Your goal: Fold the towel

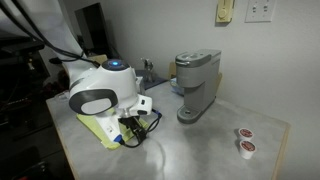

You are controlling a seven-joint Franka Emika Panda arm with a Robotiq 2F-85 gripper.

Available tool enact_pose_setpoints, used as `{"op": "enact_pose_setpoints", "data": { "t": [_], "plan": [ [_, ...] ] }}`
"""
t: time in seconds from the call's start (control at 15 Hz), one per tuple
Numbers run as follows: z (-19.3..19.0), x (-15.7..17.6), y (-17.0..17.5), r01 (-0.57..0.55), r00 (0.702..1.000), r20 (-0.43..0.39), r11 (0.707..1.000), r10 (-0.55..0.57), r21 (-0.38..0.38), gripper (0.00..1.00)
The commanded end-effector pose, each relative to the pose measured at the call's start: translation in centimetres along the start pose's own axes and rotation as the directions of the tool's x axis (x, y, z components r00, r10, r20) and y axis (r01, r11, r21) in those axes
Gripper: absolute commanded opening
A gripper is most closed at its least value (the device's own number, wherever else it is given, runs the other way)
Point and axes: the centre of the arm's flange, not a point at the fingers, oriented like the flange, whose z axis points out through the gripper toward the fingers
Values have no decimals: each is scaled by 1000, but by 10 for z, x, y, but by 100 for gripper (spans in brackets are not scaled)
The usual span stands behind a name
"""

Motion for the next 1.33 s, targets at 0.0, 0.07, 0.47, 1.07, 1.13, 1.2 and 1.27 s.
{"op": "enact_pose_setpoints", "data": {
  "t": [0.0,0.07,0.47,1.07,1.13,1.2,1.27],
  "plan": [
    [4,-1,2,17,1000,14,999,-18,37,100],
    [3,-1,-1,25,1000,15,999,-25,39,100],
    [7,1,-20,65,998,19,996,-66,61,100],
    [3,5,-16,86,996,7,994,-87,72,31],
    [3,5,-15,84,996,5,994,-85,74,24],
    [3,6,-14,84,996,5,994,-84,76,16],
    [4,6,-12,82,997,4,993,-83,79,9]
  ]
}}
